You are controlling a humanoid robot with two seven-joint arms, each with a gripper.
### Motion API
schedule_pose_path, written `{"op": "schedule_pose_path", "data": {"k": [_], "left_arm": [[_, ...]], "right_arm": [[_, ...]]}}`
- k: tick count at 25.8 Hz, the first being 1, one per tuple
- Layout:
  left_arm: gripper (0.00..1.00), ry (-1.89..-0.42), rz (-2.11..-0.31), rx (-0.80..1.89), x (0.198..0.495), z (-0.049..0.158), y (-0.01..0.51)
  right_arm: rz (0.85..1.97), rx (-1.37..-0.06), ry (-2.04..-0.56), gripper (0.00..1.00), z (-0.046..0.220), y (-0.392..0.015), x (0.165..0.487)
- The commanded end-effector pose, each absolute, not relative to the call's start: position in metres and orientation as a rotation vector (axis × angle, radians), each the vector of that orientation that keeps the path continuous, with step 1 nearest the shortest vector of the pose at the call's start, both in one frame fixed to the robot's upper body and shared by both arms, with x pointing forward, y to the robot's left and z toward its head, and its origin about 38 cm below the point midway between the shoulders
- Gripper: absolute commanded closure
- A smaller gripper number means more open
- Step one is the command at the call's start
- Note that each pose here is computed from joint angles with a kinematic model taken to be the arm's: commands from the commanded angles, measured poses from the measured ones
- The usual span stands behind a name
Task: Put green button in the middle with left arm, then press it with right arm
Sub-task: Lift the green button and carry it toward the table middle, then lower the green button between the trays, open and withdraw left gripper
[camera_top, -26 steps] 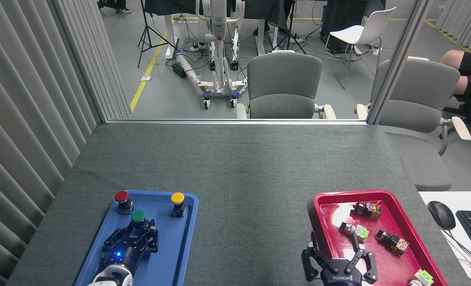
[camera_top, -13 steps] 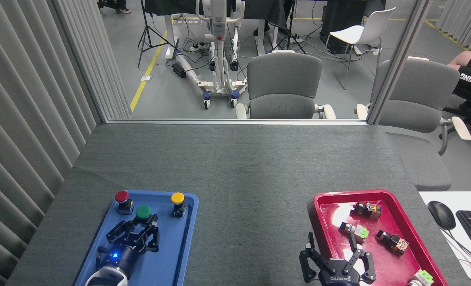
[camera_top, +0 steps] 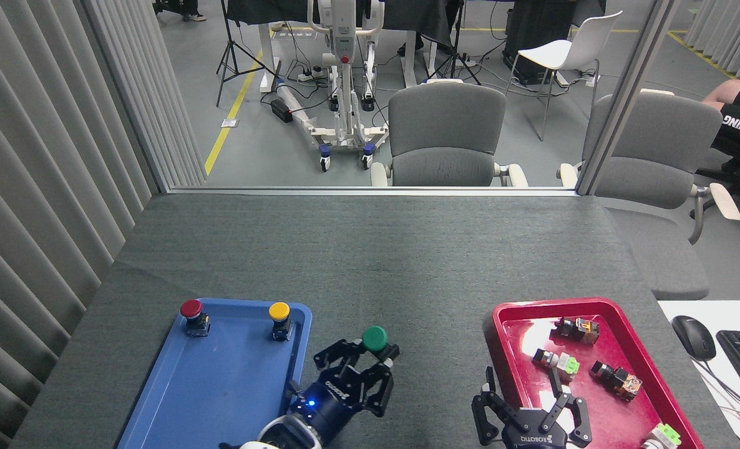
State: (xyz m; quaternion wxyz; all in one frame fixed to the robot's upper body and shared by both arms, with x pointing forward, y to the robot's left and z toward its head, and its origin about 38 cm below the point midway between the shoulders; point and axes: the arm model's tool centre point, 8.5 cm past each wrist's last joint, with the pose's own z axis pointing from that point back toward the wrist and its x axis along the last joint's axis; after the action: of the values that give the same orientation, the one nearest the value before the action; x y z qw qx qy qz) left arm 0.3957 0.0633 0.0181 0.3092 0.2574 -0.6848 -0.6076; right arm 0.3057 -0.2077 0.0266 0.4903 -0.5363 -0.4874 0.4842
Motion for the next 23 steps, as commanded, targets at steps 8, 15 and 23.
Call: {"op": "schedule_pose_path", "data": {"k": [8, 15, 23], "left_arm": [[1.0, -1.549, -1.712, 0.738, 0.399, -0.031, 0.043], [1.0, -1.55, -1.784, 0.684, 0.387, -0.042, 0.033], [0.0, -1.549, -1.793, 0.667, 0.385, -0.044, 0.031]], "right_arm": [[1.183, -1.3, -1.181, 0.0, 0.025, -0.209, 0.304], [1.185, -1.301, -1.186, 0.0, 0.026, -0.209, 0.305], [1.177, -1.299, -1.184, 0.0, 0.027, -0.207, 0.307]]}}
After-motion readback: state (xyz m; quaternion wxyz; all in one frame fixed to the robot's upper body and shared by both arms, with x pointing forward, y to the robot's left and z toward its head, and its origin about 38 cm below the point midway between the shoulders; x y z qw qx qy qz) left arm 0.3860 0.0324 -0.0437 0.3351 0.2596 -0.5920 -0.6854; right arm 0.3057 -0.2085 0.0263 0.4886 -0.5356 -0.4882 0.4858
